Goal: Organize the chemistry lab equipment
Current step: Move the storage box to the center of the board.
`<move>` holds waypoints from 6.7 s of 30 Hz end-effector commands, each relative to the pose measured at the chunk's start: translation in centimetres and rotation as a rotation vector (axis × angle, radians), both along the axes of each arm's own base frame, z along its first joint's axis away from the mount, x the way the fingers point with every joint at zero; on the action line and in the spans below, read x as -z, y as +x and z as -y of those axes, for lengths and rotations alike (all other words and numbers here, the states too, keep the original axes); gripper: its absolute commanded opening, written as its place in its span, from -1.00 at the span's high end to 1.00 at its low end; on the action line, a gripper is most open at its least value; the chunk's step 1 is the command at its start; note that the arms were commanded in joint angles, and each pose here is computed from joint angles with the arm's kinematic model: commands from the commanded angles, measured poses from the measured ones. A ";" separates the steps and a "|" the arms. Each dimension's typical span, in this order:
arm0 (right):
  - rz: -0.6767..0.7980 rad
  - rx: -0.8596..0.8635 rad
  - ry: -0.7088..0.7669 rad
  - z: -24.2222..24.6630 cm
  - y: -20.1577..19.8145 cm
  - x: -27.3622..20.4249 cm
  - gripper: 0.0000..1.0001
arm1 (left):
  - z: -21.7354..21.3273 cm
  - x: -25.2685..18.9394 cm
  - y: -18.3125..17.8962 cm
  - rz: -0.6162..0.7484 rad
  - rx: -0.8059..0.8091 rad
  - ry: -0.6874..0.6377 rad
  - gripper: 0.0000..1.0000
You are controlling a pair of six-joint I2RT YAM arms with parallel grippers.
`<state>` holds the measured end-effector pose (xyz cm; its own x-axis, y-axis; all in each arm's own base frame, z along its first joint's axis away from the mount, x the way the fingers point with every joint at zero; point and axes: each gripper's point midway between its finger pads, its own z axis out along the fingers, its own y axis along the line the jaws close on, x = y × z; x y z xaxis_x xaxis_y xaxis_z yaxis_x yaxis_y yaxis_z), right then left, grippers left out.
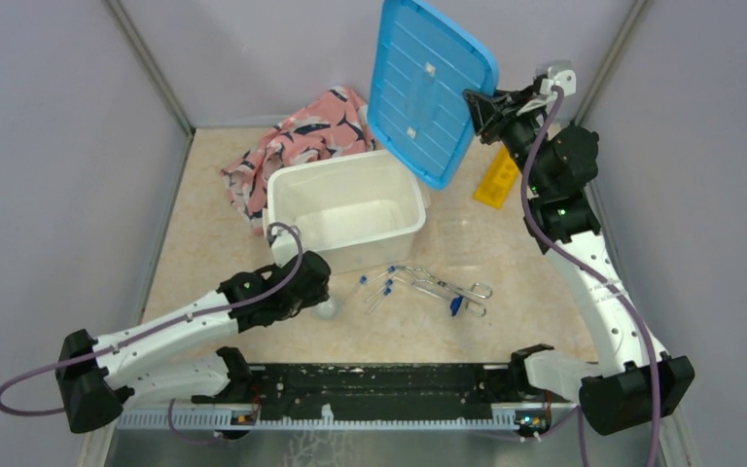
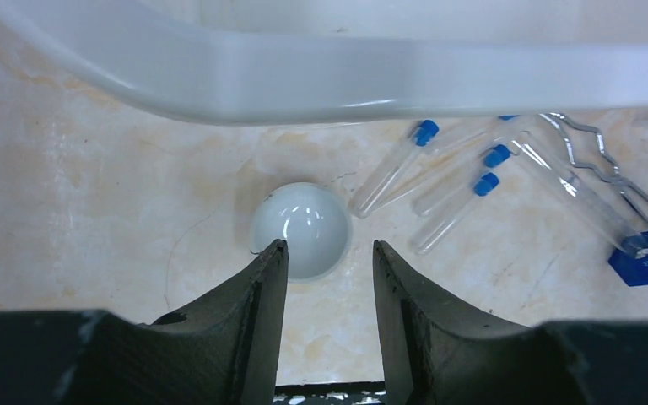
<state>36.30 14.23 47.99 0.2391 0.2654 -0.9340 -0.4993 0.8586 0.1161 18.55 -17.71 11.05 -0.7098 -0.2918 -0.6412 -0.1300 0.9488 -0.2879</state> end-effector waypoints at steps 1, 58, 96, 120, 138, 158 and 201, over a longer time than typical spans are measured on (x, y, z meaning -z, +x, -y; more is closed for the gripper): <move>0.142 0.005 0.034 0.9 -2.4 -4.5 1.00 | 0.0 -1.2 -0.2 0.005 0.023 0.036 0.07; 0.124 -0.030 0.019 -0.1 -2.9 -3.1 1.00 | -1.2 5.7 -6.2 0.183 -0.442 -0.160 0.14; 0.130 -0.063 0.007 -1.2 -2.6 -3.4 1.00 | -2.3 -2.4 -1.9 0.693 -0.224 -0.153 0.21; 0.112 -0.049 -0.004 -1.2 -2.0 -3.3 1.00 | 8.2 -25.4 1.2 0.742 -0.488 -0.647 -0.22; 0.107 -0.048 -0.010 -1.3 -1.4 -3.6 1.00 | 7.9 -36.1 3.0 0.706 -0.802 -1.313 -0.96; 0.096 -0.023 -0.030 -1.2 -0.5 -3.4 1.00 | 6.9 -45.9 10.6 1.168 -0.175 -0.765 -0.56; 0.003 0.006 -0.011 -1.1 1.5 -0.3 1.00 | -0.1 -4.5 7.3 0.121 -0.852 -0.686 1.00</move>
